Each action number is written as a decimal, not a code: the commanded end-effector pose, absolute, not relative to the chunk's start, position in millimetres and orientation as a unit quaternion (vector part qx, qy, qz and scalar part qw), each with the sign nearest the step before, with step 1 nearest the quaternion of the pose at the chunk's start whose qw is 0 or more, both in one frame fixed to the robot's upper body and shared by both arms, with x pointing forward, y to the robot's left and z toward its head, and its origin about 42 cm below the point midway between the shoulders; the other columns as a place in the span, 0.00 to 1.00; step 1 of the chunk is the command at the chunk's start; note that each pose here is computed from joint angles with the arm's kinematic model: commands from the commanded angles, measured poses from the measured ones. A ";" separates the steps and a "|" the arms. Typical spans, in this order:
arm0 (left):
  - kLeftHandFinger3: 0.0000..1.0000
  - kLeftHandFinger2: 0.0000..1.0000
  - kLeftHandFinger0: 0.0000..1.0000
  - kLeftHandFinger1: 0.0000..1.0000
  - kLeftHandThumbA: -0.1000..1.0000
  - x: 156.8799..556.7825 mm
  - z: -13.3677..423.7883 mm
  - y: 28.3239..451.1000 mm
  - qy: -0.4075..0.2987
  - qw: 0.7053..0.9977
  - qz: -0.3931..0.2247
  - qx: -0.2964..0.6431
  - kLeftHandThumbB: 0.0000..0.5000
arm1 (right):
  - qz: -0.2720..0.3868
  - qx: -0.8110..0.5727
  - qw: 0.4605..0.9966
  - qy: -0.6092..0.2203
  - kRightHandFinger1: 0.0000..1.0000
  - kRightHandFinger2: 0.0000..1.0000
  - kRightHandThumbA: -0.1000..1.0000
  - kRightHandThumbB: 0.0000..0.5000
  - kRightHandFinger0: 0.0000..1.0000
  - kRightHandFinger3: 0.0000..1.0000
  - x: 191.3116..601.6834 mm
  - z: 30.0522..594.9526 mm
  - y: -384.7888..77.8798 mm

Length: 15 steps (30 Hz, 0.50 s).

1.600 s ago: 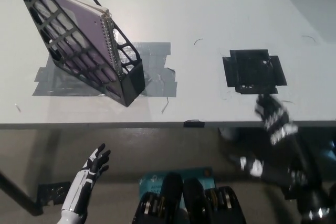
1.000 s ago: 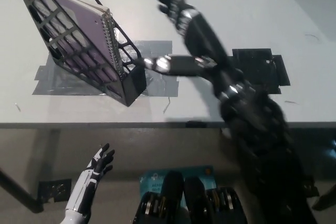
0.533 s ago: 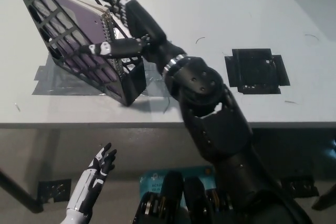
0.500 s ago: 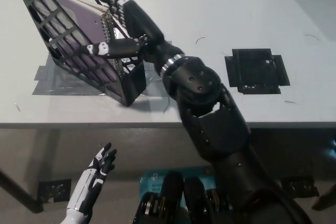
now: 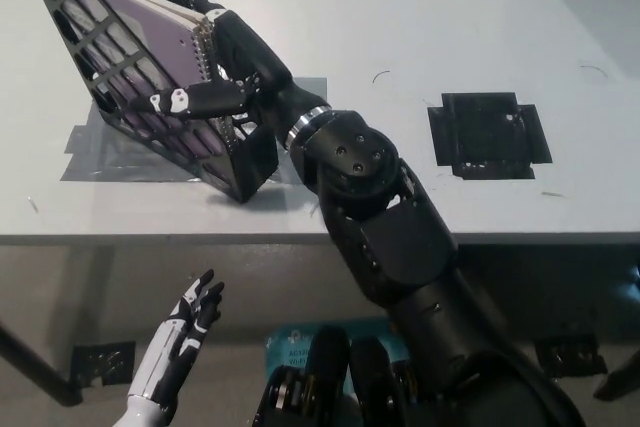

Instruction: A shelf with a book inside it is placed on the center of the desk infront of the robot. The robot uses its right hand to grab the book, take it out and hand it to a person.

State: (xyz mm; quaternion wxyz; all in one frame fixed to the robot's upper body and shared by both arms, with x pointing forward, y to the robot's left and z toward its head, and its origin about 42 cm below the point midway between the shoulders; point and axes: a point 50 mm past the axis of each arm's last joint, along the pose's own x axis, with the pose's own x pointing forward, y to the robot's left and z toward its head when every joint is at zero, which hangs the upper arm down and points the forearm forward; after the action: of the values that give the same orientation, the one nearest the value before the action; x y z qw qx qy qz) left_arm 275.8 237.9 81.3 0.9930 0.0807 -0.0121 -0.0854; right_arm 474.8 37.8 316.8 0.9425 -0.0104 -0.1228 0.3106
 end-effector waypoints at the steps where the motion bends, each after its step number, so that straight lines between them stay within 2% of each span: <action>1: 1.00 1.00 1.00 1.00 0.90 279.7 95.0 235.0 -0.027 0.992 -0.093 0.082 0.55 | 0.334 0.016 0.928 -0.163 1.00 1.00 1.00 0.78 1.00 1.00 470.4 350.8 59.1; 4: 1.00 1.00 1.00 1.00 0.91 280.1 95.0 235.2 -0.035 0.991 -0.095 0.087 0.49 | 0.342 0.037 0.927 -0.150 1.00 1.00 1.00 0.80 1.00 1.00 469.5 348.3 61.7; 5: 1.00 1.00 1.00 1.00 0.89 279.9 95.1 235.1 -0.034 0.992 -0.092 0.084 0.50 | 0.346 0.048 0.926 -0.143 1.00 1.00 1.00 0.79 1.00 1.00 469.2 346.9 62.6; 8: 1.00 1.00 1.00 1.00 0.90 283.5 97.3 234.8 -0.040 0.991 -0.097 0.087 0.46 | 0.351 0.063 0.924 -0.134 1.00 1.00 1.00 0.70 1.00 1.00 471.8 342.0 63.0; 15: 1.00 1.00 1.00 1.00 0.96 284.9 98.3 234.1 -0.049 0.988 -0.098 0.107 0.46 | 0.352 0.087 0.925 -0.110 1.00 1.00 1.00 0.66 1.00 1.00 475.8 331.7 64.2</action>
State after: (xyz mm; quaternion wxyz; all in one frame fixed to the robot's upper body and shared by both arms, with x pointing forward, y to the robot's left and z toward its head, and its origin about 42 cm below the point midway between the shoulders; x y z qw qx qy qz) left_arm 279.3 236.0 84.6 0.9921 0.0869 -0.0136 -0.0896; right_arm 478.2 43.8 298.0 0.9429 0.0588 -0.0722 0.3197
